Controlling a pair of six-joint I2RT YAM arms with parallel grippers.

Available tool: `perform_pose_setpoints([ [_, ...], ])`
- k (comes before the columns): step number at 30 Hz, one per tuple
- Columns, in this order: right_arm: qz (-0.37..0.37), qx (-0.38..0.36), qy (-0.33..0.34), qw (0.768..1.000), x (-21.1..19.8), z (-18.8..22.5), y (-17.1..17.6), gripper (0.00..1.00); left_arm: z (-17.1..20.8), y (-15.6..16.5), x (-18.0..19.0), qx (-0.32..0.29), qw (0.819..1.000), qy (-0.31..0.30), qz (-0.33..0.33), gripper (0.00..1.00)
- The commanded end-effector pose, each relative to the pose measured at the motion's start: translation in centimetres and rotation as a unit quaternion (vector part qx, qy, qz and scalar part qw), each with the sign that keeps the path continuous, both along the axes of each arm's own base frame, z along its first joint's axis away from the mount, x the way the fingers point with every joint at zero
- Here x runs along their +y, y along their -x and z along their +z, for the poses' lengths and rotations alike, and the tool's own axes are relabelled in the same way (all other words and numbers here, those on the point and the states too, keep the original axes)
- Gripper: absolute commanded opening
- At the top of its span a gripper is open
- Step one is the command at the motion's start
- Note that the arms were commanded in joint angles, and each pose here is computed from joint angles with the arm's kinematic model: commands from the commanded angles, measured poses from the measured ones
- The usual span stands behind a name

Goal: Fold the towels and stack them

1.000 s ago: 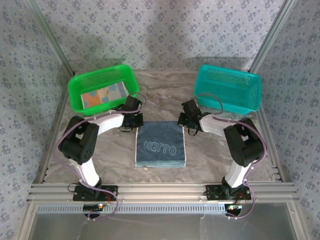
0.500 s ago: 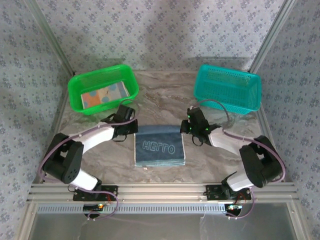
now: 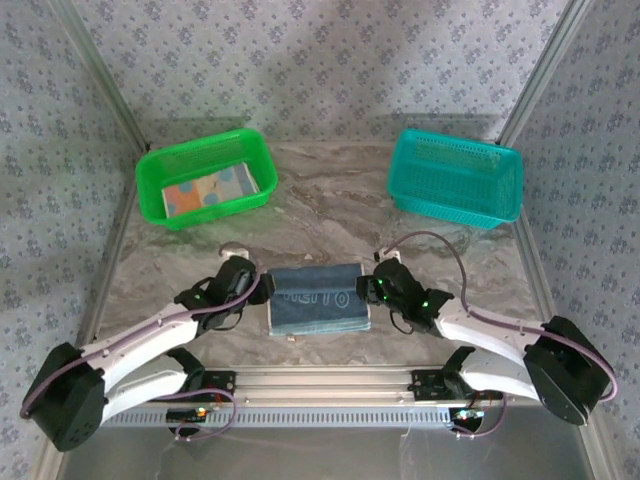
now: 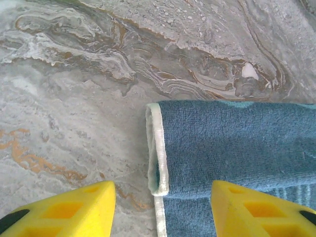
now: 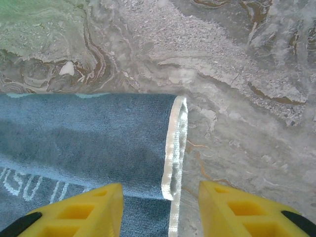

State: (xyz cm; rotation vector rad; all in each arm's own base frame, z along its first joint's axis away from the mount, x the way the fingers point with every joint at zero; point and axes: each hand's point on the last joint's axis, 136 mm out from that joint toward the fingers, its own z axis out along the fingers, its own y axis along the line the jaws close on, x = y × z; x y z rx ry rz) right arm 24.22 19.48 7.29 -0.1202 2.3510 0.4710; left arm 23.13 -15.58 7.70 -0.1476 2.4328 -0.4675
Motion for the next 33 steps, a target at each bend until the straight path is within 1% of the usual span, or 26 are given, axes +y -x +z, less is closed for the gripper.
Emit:
perform_pose_setpoints([
  [1, -0.016, 0.013, 0.017, 1.0, -0.3, 0.2, -0.6, 0.43, 0.6, -0.2, 0.0, 0.004, 1.0, 0.011, 0.02, 0.52],
  [2, -0.015, 0.021, 0.02, 0.999, -0.1, 0.1, -0.8, 0.4, 0.5, -0.3, -0.2, 0.009, 1.0, 0.012, 0.02, 0.5],
  [5, -0.005, 0.039, 0.021, 0.999, 0.6, -0.3, -1.3, 0.36, 0.0, -0.7, -0.9, 0.031, 0.999, 0.016, 0.017, 0.45],
  [9, 0.003, 0.053, 0.021, 0.998, 1.2, -0.7, -1.8, 0.34, -0.6, -1.5, -1.9, 0.048, 0.999, 0.024, 0.01, 0.38],
  [16, 0.016, 0.078, 0.022, 0.997, 1.2, -1.7, -2.2, 0.32, -1.2, -2.9, -2.0, 0.06, 0.998, 0.03, 0.015, 0.37],
  [21, 0.021, 0.088, 0.018, 0.996, 1.4, -2.2, -2.2, 0.31, -2.3, -2.8, -2.4, 0.076, 0.996, 0.036, 0.012, 0.35],
  [27, 0.03, 0.099, 0.013, 0.995, 1.8, -2.7, -2.1, 0.29, -2.9, -2.5, -2.8, 0.085, 0.995, 0.049, 0.008, 0.26],
  [29, 0.03, 0.103, 0.013, 0.994, 1.8, -2.9, -2.0, 0.22, -2.9, -2.4, -2.7, 0.086, 0.995, 0.05, 0.01, 0.19],
  [31, 0.031, 0.105, 0.011, 0.994, 1.9, -2.9, -1.9, 0.18, -2.8, -2.3, -2.7, 0.086, 0.995, 0.052, 0.011, 0.16],
  [33, 0.033, 0.105, 0.009, 0.994, 2.0, -2.9, -1.9, 0.09, -2.8, -2.2, -2.7, 0.087, 0.995, 0.053, 0.012, 0.09],
])
